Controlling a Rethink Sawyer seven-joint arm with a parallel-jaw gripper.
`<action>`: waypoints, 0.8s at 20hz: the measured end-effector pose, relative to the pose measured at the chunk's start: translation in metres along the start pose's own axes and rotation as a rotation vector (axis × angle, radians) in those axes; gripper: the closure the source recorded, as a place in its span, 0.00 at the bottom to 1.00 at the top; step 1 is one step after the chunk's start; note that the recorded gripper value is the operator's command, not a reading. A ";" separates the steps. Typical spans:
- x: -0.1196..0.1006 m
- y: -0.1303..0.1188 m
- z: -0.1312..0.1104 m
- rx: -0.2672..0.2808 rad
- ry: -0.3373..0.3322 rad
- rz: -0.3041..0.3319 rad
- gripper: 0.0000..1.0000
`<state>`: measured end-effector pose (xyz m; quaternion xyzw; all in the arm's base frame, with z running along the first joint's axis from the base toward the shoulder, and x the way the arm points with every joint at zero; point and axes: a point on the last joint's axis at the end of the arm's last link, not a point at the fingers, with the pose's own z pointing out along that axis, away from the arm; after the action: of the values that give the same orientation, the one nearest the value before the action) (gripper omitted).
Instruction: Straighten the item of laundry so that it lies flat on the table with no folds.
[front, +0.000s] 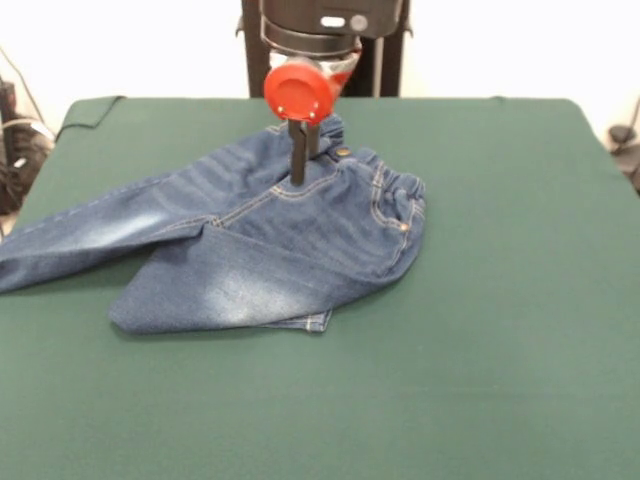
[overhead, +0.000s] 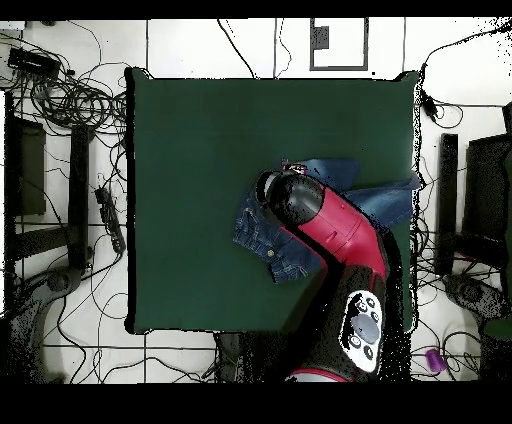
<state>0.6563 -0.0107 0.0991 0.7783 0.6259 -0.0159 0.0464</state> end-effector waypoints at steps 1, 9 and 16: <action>-0.001 0.000 0.000 0.002 -0.005 -0.002 0.00; -0.004 0.005 -0.021 0.112 -0.106 -0.010 0.00; -0.010 0.010 -0.035 0.138 -0.123 0.015 0.00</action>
<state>0.6631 -0.0194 0.1350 0.7819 0.6135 -0.1062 0.0312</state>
